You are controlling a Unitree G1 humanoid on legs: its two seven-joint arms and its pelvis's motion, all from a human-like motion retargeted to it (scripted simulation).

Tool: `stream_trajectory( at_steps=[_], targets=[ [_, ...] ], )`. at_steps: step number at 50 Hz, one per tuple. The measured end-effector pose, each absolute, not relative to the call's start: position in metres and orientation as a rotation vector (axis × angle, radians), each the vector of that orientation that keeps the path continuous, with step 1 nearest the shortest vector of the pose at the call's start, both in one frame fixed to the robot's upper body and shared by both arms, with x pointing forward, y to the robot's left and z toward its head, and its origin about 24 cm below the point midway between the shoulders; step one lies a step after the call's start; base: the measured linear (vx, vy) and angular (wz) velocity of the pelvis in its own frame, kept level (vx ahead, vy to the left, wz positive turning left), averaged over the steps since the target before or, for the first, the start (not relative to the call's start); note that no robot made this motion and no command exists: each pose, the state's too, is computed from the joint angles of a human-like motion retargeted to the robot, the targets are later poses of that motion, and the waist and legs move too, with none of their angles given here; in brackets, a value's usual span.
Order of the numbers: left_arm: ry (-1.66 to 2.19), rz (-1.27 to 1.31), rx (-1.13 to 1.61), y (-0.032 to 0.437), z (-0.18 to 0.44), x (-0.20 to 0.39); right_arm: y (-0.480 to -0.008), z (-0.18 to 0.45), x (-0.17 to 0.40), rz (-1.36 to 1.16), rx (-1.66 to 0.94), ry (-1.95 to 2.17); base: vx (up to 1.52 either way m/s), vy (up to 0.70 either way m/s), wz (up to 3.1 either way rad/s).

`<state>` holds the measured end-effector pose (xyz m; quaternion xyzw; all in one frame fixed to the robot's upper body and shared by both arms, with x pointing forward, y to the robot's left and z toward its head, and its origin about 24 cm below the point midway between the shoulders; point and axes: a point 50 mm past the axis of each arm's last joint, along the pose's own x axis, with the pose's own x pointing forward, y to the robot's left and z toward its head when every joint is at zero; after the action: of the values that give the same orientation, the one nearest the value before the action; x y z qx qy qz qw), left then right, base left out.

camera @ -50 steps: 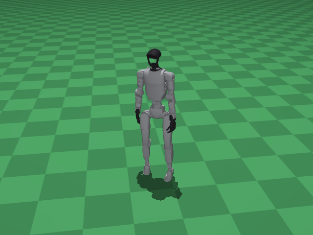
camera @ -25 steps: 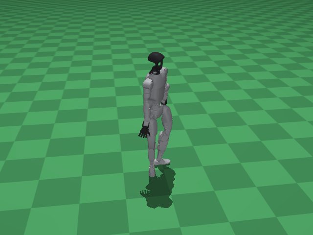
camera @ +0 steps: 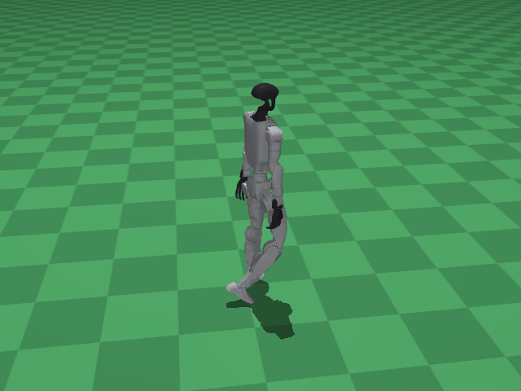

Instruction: In place motions

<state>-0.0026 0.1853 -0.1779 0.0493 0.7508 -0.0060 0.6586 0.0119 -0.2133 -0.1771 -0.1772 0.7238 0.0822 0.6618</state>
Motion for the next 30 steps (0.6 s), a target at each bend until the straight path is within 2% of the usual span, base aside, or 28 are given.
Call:
stream_trajectory(
  at_steps=[8,15,30],
  targets=[
    [1.558,-0.020,0.096,0.187,-0.178,0.042,-0.220,-0.174,0.046,0.224,-0.526,1.512,0.01,-0.35,1.54],
    [1.502,-0.126,0.181,0.186,-0.176,0.065,-0.217,-0.173,0.058,0.153,-0.401,1.483,-0.12,-0.35,1.20],
    [1.635,-0.156,0.260,0.173,-0.180,0.013,-0.216,-0.176,0.020,0.209,-0.457,1.632,-0.01,-0.07,0.89]
  ],
)
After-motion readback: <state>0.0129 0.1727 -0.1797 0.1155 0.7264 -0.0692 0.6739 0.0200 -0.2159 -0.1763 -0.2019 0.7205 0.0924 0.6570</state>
